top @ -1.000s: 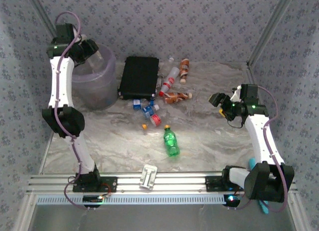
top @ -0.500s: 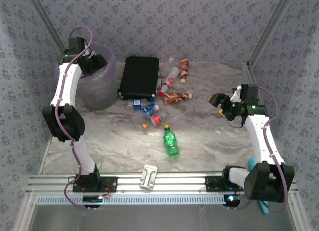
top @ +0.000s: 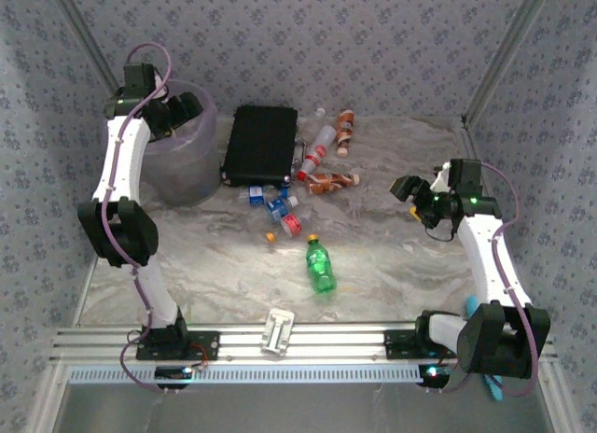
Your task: Put the plastic bottles in the bin
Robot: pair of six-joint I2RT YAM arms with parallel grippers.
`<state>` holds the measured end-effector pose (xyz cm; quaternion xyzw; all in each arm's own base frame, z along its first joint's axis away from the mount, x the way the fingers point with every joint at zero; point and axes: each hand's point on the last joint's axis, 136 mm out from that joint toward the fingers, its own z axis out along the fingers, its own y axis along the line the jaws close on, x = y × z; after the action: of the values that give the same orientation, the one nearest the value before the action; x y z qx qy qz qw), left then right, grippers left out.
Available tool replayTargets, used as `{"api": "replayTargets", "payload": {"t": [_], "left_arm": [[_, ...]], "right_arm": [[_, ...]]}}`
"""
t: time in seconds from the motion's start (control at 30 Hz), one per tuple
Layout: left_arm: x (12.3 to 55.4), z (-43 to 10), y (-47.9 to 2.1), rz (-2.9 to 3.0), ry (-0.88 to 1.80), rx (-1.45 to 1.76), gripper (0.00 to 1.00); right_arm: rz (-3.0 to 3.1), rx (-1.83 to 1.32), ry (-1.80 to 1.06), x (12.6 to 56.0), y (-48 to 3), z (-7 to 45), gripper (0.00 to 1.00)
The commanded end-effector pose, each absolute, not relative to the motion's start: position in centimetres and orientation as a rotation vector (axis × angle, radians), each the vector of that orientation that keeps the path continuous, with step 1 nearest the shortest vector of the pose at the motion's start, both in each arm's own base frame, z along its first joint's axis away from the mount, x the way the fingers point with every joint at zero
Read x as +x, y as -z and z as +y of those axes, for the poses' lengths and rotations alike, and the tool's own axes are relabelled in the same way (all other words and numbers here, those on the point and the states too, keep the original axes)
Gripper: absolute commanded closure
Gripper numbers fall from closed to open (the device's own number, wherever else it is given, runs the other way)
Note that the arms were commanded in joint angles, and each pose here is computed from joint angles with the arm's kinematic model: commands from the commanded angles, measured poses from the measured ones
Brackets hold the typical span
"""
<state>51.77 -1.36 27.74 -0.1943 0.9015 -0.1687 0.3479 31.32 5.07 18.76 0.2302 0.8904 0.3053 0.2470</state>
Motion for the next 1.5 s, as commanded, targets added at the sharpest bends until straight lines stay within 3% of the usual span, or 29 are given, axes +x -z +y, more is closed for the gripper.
{"api": "replayTargets", "payload": {"t": [0.0,0.23,0.5,0.7,0.87,1.13,1.47], "left_arm": [[51.3,-1.8,-31.1,2.284,0.44,-0.424,0.11],[50.2,-1.6,-34.0,2.25,0.316,-0.314,0.05],[47.7,-1.8,-38.3,2.171,0.25,-0.255,0.0],[45.4,-3.4,-40.9,2.12,0.381,-0.265,0.05],[43.9,-7.1,-42.2,2.032,0.677,-0.207,0.07],[42.1,-8.1,-42.3,2.033,0.718,-0.204,0.06],[41.8,-9.2,-39.2,2.095,0.747,-0.208,0.06]], "right_arm": [[2.443,0.612,-0.817,31.4,-18.4,5.2,0.15],[2.486,0.581,-0.783,31.1,-18.0,7.0,0.13],[2.836,0.159,-0.562,25.4,-14.4,13.6,0.12],[3.011,-0.279,-0.424,19.8,-11.4,18.8,0.13],[3.047,-0.478,-0.346,17.5,-8.7,21.4,0.12],[3.038,-0.625,-0.306,16.5,-5.6,24.4,0.11],[3.05,-0.579,-0.15,16.0,-2.2,24.0,0.15]]}}
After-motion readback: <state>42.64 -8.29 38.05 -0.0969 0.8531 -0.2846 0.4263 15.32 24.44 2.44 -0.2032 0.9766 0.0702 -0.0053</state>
